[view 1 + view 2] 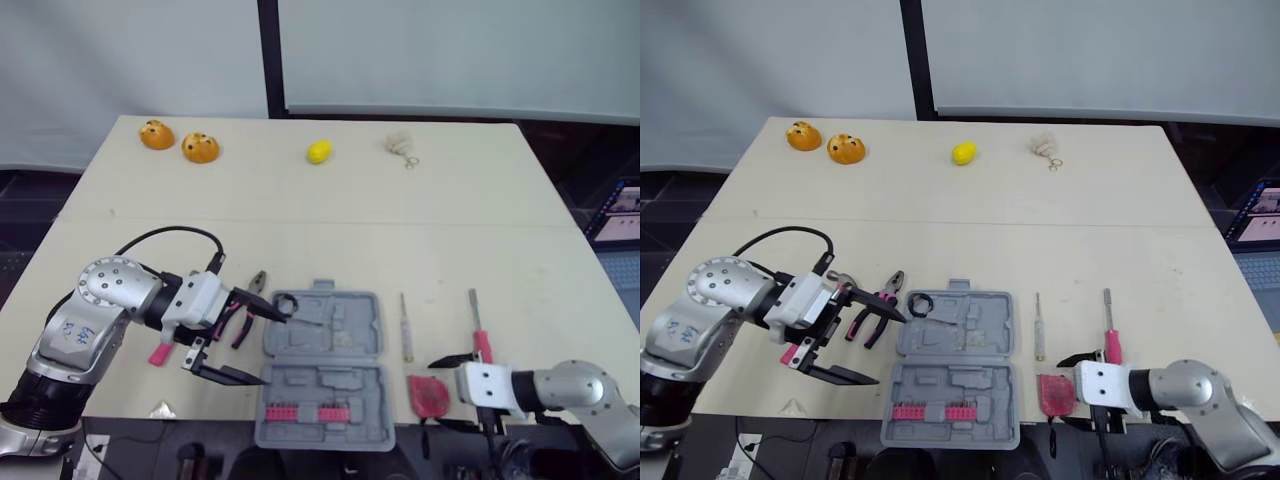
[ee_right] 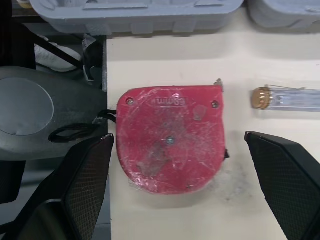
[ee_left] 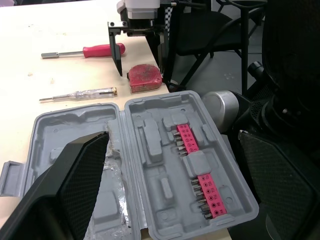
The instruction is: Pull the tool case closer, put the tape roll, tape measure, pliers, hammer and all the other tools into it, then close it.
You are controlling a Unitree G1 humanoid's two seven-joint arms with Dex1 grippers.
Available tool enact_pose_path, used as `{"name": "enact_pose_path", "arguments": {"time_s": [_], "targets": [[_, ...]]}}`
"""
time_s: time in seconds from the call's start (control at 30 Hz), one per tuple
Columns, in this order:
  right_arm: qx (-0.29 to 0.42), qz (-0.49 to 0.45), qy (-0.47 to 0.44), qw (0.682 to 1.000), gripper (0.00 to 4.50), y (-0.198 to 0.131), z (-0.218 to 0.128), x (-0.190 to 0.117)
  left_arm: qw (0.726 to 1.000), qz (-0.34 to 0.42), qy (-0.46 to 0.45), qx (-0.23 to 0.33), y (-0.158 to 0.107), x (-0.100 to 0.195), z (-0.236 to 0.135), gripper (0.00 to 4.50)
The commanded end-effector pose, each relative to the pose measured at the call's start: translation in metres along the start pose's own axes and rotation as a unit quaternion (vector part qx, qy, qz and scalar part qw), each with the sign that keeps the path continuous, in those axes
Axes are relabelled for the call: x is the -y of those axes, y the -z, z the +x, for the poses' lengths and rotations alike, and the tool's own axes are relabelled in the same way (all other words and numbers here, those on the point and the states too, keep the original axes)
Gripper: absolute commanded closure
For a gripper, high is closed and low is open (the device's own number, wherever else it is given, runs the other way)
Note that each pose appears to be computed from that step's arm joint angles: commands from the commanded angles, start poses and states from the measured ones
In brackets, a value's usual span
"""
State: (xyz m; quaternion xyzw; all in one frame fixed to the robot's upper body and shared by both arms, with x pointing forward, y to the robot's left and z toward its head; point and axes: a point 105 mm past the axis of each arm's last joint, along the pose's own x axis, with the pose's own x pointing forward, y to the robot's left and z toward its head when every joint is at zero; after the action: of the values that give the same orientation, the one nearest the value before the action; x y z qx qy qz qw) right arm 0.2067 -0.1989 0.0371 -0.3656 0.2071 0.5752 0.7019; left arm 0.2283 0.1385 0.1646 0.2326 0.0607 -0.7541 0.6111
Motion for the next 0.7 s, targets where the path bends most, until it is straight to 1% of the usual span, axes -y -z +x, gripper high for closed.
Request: {"name": "enact_pose_path", "arguments": {"time_s": [0.03, 0.43, 0.47, 0.5, 0.53, 0.57, 0.7], "targets": [[0.005, -0.006, 0.009, 1.000, 0.07, -0.003, 0.001, 0.004, 1.000, 0.021, 0.001, 0.002, -0.007, -0.001, 0.000, 0.00], [0.002, 0.008, 0.003, 1.000, 0.07, 0.001, 0.010, 0.003, 1.000, 0.024, 0.000, -0.002, -0.006, -0.003, -0.002, 0.00], [0.005, 0.010, 0.004, 1.000, 0.58, 0.001, 0.010, 0.003, 1.000, 0.023, 0.000, -0.003, -0.005, -0.003, -0.002, 0.00], [0.008, 0.010, 0.004, 1.000, 0.92, -0.001, 0.010, 0.004, 1.000, 0.023, -0.001, -0.003, -0.005, -0.003, -0.003, 0.00], [0.010, 0.009, 0.005, 1.000, 1.36, -0.002, 0.010, 0.004, 1.000, 0.023, -0.002, -0.004, -0.004, -0.003, -0.003, 0.00], [0.011, 0.006, 0.009, 1.000, 1.59, -0.004, 0.009, 0.005, 1.000, 0.022, -0.003, -0.005, -0.003, -0.004, -0.004, 0.00], [0.021, 0.002, 0.021, 1.000, 1.59, -0.021, -0.004, 0.010, 1.000, 0.020, -0.016, -0.007, 0.002, -0.009, -0.005, 0.00]]}}
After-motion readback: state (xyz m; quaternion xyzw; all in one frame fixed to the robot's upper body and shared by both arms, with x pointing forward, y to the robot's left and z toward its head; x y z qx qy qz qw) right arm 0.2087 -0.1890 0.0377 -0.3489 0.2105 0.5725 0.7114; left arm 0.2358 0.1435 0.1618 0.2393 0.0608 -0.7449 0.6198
